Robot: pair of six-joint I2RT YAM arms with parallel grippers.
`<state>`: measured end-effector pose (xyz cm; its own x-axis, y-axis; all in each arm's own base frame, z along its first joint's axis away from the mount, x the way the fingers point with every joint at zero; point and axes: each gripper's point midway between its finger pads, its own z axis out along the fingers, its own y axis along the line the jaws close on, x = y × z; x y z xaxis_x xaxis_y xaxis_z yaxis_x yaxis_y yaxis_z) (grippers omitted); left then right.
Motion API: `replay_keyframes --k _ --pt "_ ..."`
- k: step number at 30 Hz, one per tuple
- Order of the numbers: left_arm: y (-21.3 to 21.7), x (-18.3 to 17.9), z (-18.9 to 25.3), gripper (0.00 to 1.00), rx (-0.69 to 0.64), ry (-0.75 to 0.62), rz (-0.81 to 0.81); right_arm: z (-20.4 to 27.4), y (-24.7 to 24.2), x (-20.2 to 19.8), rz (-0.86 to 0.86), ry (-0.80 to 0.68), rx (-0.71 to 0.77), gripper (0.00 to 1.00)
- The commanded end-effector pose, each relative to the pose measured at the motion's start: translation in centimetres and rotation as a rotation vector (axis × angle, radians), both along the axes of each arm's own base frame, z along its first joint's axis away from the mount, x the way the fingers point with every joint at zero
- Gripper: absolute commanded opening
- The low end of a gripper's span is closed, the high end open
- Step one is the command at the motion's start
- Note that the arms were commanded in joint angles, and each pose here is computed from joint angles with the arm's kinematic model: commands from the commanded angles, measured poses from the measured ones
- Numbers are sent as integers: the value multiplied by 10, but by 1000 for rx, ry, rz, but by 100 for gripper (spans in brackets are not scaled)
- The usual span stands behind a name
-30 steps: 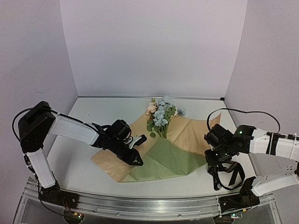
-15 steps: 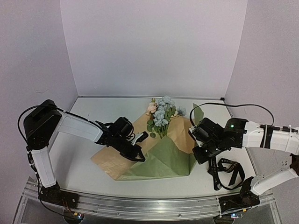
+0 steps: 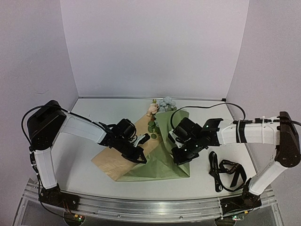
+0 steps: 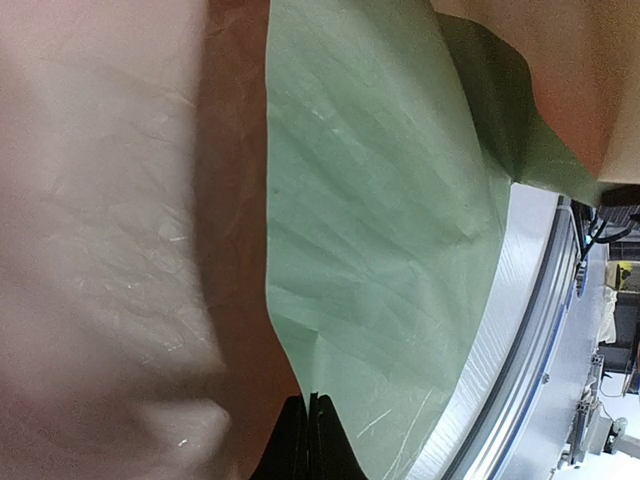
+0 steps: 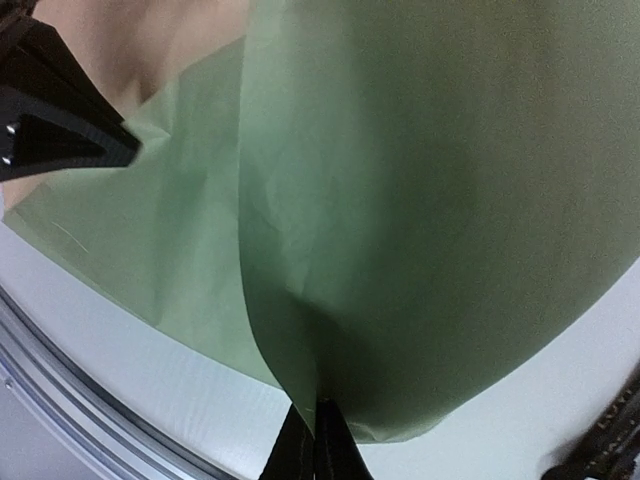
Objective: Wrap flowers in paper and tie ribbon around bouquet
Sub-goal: Fold the one-fourth-folded wrapping paper at the center of the board.
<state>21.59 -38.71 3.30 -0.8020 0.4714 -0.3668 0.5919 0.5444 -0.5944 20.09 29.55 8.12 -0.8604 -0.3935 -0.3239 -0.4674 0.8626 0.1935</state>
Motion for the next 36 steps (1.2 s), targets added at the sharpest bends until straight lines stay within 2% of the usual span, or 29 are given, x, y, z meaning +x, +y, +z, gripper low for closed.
replay_keyframes --k 1,10,21,26,31,36 --pt "-9 14 13 0 -29 -44 6 7 46 6 -9 57 150 0" --pt "-9 15 10 0 -22 -42 7 -28 60 23 -150 209 272 3" --pt "-9 18 3 1 1 -40 20 -26 84 13 -123 336 362 2" --pt "-7 22 6 4 6 -56 46 -35 81 8 -122 361 346 2" --pt "-4 21 8 15 6 -63 63 -44 80 10 -132 362 328 2" --pt "8 22 20 32 -5 -95 93 -46 82 11 -131 371 328 1"
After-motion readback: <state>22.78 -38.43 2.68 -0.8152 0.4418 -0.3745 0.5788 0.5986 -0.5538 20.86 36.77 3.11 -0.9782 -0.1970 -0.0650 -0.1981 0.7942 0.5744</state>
